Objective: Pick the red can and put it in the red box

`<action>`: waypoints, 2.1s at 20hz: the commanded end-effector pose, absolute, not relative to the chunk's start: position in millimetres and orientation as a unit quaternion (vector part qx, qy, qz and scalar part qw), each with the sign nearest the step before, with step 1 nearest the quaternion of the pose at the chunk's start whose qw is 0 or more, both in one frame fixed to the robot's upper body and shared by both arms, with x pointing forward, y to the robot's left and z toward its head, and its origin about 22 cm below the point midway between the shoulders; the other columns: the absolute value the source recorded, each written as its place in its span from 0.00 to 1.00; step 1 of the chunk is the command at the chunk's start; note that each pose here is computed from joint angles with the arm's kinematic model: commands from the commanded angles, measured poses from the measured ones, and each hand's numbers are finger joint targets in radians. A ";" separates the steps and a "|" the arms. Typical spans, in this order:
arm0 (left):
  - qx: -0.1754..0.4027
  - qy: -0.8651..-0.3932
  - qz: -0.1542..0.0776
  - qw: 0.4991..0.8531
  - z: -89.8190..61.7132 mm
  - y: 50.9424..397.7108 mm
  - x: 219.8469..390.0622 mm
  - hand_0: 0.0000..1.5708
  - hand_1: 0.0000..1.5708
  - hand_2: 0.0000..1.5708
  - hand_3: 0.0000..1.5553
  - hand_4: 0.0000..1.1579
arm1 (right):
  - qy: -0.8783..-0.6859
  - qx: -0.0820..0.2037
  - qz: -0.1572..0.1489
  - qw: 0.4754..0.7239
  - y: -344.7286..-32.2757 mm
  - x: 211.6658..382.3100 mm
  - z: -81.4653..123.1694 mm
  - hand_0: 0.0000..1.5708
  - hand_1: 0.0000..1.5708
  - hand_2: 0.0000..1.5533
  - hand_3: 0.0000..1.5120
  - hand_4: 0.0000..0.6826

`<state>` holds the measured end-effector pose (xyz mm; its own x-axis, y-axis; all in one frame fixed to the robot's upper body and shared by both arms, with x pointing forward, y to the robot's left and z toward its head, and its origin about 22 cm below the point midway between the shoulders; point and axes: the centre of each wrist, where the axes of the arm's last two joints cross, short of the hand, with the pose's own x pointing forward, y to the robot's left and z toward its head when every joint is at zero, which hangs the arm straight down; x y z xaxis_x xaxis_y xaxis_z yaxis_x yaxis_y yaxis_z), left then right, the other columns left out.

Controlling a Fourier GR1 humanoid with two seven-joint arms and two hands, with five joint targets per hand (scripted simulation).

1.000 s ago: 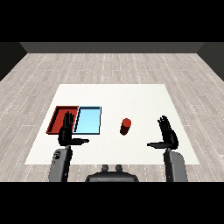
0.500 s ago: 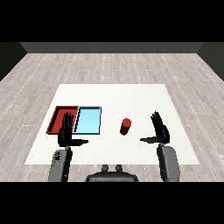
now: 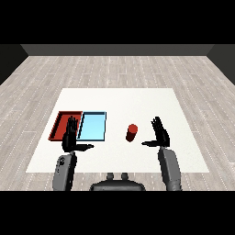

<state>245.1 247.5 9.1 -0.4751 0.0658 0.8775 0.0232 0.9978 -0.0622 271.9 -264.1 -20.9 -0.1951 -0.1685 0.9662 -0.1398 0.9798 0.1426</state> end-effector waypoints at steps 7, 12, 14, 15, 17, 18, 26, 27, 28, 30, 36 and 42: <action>-0.021 -0.860 0.025 0.509 18.8 237.3 237.3 0.00 0.00 0.00 0.00 0.00 | -0.756 0.126 -0.022 0.642 -223.3 274.9 -47.8 0.00 0.00 0.00 0.00 0.00; -0.036 -0.859 0.017 0.511 31.2 254.6 237.6 0.00 0.00 0.00 0.00 0.00 | -0.751 0.135 -0.040 0.645 -208.5 266.7 -68.8 0.00 0.00 0.00 0.00 0.00; -0.029 -0.856 0.022 0.516 19.7 239.5 225.0 0.00 0.00 0.00 0.00 0.00 | -0.750 0.138 -0.040 0.645 -226.0 278.3 -49.5 0.00 0.00 0.00 0.00 0.00; -0.033 -0.860 0.023 0.508 13.1 256.2 229.0 0.00 0.00 0.00 0.00 0.00 | -0.748 0.148 -0.036 0.646 -208.6 282.9 -49.3 0.00 0.00 0.00 0.00 0.00; -0.033 -0.858 0.017 0.513 10.4 241.8 250.1 0.00 0.00 0.00 0.00 0.00 | -0.748 0.147 -0.043 0.645 -208.7 279.6 -46.8 0.00 0.00 0.00 0.00 0.00; -0.034 -0.864 0.022 0.502 2.5 249.6 240.7 0.00 0.00 0.00 0.00 0.00 | -0.749 0.147 -0.041 0.645 -202.5 293.4 -55.5 0.00 0.00 0.00 0.00 0.00; -0.046 -0.861 0.035 0.505 28.3 254.2 227.0 0.00 0.00 0.00 0.00 0.00 | -0.739 0.154 -0.040 0.654 -177.9 292.0 -54.2 0.00 0.00 0.00 0.00 0.00; -0.049 -0.860 0.021 0.508 22.1 254.6 233.7 0.00 0.00 0.00 0.00 0.00 | -0.738 0.158 -0.044 0.654 -198.3 295.3 -45.4 0.00 0.00 0.00 0.00 0.00; -0.044 -0.863 0.028 0.503 7.3 243.1 231.0 0.00 0.00 0.00 0.00 0.00 | -0.734 0.158 -0.039 0.660 -181.2 302.8 -60.5 0.00 0.00 0.00 0.00 0.00; -0.040 -0.864 0.021 0.501 8.4 232.9 225.4 0.00 0.00 0.00 0.00 0.00 | -0.735 0.149 -0.041 0.660 -185.4 288.6 -63.4 0.00 0.00 0.00 0.00 0.00; -0.040 -0.861 0.023 0.507 18.8 246.0 233.8 0.00 0.00 0.00 0.00 0.00 | -0.730 0.142 -0.047 0.667 -178.4 302.4 -59.8 0.00 0.00 0.00 0.00 0.00; -0.047 -0.865 0.028 0.499 25.9 236.8 240.7 0.00 0.00 0.00 0.00 0.00 | -0.723 0.143 -0.051 0.674 -173.4 301.1 -69.8 0.00 0.00 0.00 0.00 0.00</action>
<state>237.5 243.2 13.4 -0.4918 0.0940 0.8656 0.0431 0.9956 -0.0837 302.5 -179.1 -65.6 -0.0598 -0.2703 0.9609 -0.1474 0.9545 0.2593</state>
